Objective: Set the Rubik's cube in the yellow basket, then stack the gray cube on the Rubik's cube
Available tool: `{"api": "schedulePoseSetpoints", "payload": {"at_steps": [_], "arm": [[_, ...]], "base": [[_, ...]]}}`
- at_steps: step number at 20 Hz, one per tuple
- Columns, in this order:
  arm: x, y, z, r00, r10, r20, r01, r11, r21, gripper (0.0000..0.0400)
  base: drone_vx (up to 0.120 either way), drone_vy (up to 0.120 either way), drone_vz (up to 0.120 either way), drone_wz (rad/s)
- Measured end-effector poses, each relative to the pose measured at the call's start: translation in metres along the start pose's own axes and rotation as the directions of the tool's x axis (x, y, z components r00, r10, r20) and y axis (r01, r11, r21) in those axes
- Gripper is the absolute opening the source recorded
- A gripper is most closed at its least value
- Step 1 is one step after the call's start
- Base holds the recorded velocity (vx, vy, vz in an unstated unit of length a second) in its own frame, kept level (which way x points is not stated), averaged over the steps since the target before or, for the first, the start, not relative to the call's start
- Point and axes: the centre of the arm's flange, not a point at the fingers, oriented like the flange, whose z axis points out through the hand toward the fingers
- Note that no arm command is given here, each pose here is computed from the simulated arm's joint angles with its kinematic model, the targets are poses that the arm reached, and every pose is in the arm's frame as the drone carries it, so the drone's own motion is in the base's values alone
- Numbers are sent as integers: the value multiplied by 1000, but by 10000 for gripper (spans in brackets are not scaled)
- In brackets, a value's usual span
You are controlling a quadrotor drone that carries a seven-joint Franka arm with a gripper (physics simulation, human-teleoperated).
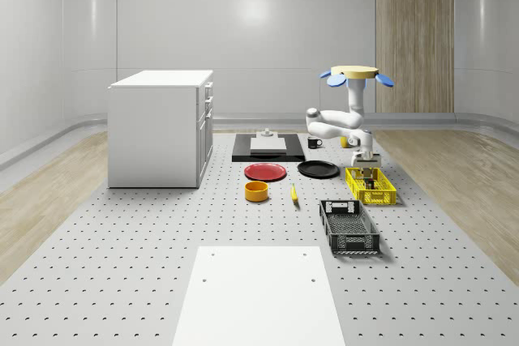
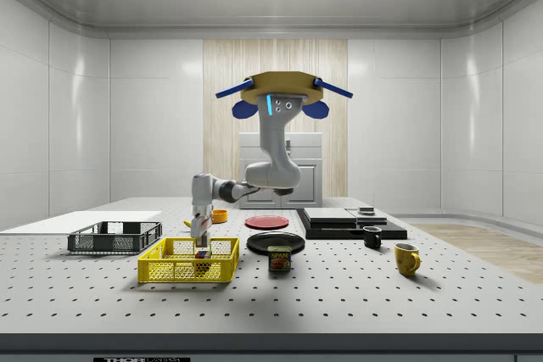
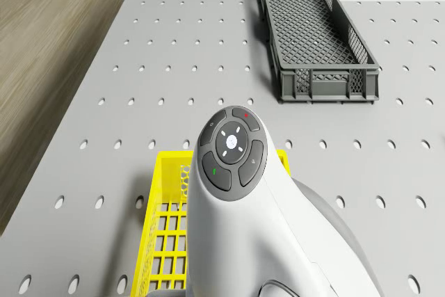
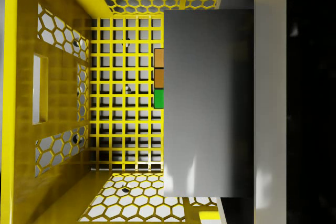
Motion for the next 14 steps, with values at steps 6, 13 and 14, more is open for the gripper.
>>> {"api": "schedulePoseSetpoints", "payload": {"at_steps": [6, 13, 14], "arm": [[0, 0, 0, 1000, 0, 0, 0, 1000, 0, 250], [0, 0, 8, 1000, 0, 0, 0, 1000, 0, 250], [0, 0, 9, 1000, 0, 0, 0, 1000, 0, 250]], "base": [[0, 53, 0, 0], [0, 0, 0, 0], [0, 0, 0, 0]]}}
